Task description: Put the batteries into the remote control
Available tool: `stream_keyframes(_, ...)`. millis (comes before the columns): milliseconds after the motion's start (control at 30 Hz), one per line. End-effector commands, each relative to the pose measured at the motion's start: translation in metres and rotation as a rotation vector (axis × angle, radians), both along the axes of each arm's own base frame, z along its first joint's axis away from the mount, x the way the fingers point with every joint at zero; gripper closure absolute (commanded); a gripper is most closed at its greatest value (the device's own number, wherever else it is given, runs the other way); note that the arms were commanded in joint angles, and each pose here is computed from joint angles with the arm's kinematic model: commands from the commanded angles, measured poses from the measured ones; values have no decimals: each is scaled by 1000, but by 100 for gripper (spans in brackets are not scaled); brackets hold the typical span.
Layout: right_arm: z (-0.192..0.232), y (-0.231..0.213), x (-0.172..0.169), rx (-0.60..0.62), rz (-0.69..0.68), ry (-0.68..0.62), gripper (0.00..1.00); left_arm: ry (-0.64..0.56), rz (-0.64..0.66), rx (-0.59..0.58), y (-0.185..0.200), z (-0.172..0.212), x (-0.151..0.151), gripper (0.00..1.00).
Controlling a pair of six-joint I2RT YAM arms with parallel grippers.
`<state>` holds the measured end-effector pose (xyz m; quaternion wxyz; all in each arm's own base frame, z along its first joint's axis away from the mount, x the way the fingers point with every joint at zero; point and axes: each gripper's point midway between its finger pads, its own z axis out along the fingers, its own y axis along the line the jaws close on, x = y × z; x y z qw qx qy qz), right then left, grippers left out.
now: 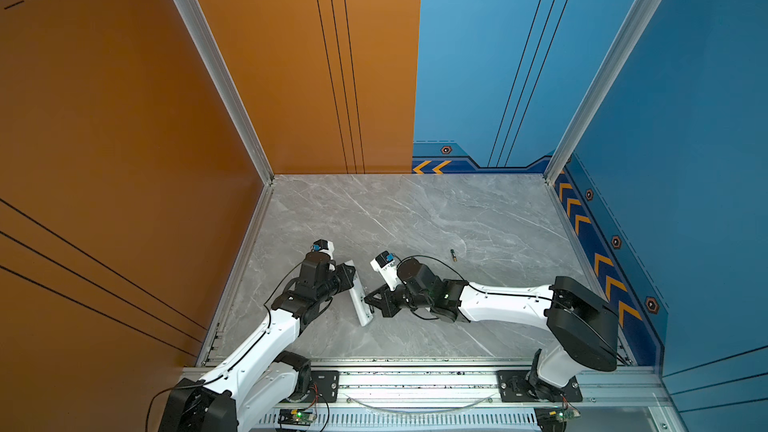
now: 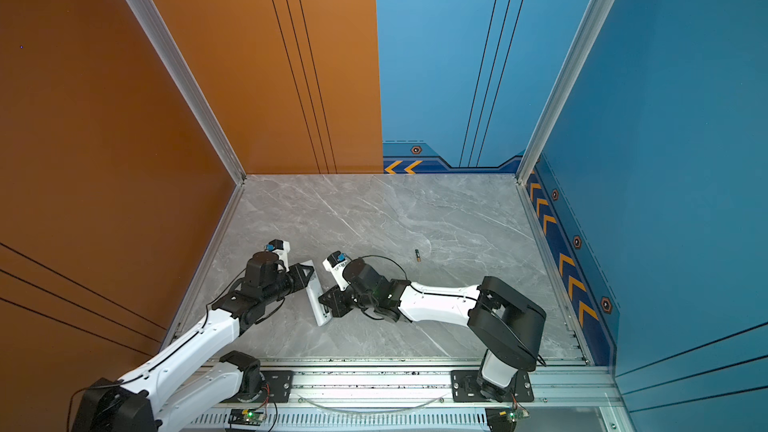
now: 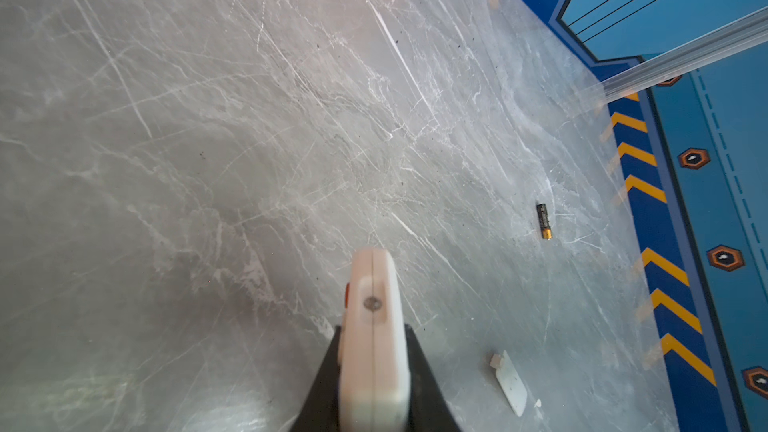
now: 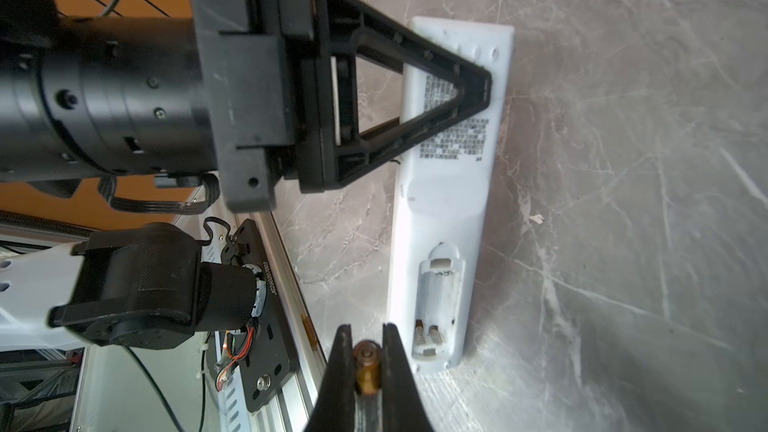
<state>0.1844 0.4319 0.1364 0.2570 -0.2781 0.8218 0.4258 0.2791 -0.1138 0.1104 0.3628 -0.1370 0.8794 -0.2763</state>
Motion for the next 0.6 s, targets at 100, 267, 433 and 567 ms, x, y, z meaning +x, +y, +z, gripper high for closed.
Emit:
stream_keyframes(100,42,-16,-4,0,-13,-185,100,-248,-118,-213,-24,58,1,100)
stream_keyframes(267,72,-31,-7,-12,-28,-333,100,-367,-165,-258,-29,89,-7,100)
stream_keyframes(433,78,-41,-8,-42,-26,-434,100,-398,-207,-313,-36,104,-12,100)
stream_keyframes(567,82,-43,-6,-58,-14,-486,100,-413,-234,-362,-41,113,-14,100)
